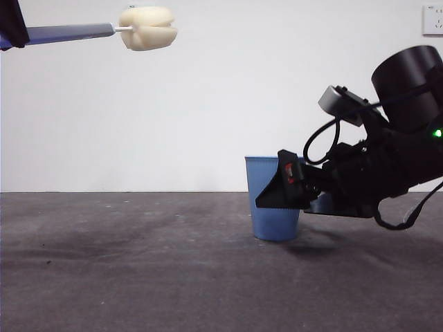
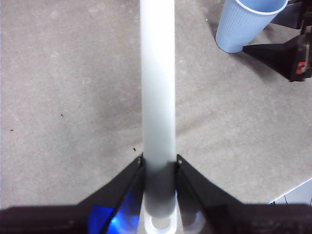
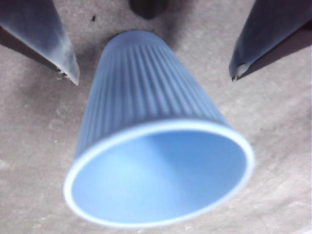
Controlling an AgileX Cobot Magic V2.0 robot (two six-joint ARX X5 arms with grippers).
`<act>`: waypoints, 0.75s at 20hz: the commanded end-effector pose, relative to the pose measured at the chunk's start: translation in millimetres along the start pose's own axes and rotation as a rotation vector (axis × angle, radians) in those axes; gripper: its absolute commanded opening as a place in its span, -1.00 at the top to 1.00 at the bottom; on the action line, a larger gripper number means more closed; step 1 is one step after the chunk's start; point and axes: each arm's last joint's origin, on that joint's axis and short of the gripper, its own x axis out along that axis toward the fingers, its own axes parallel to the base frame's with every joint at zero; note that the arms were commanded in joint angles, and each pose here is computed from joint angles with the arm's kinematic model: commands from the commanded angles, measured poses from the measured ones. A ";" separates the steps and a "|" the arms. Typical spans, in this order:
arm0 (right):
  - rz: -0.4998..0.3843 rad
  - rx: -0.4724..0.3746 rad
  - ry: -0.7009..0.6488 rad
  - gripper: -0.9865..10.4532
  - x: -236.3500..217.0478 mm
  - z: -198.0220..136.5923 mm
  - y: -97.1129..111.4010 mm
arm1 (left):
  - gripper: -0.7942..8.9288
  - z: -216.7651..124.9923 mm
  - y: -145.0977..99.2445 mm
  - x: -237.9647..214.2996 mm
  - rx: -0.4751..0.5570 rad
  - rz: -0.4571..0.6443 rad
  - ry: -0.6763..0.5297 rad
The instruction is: Pick up the cup brush,pick up the cup,insert the brush into the cup,clean the cup,put the cup brush back,put the cup back to the fixed position on the table
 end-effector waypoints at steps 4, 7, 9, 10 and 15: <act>0.017 0.000 -0.022 -0.16 20.1 3.1 -0.2 | 0.85 -0.3 0.3 0.1 -0.005 0.001 -0.004; 0.017 0.013 -0.038 -0.15 28.0 9.2 -2.5 | 0.85 -0.3 0.3 0.1 -0.005 0.001 -0.004; 0.013 0.016 -0.040 0.00 30.6 10.1 -3.5 | 0.85 -0.3 0.3 0.1 -0.005 0.002 -0.004; 0.013 0.016 -0.038 0.11 31.0 9.4 -3.6 | 0.85 -0.3 0.3 0.1 -0.005 0.002 -0.004; -0.001 0.021 -0.026 0.64 32.2 6.5 -4.1 | 0.85 -0.3 0.4 0.1 -0.005 0.002 -0.005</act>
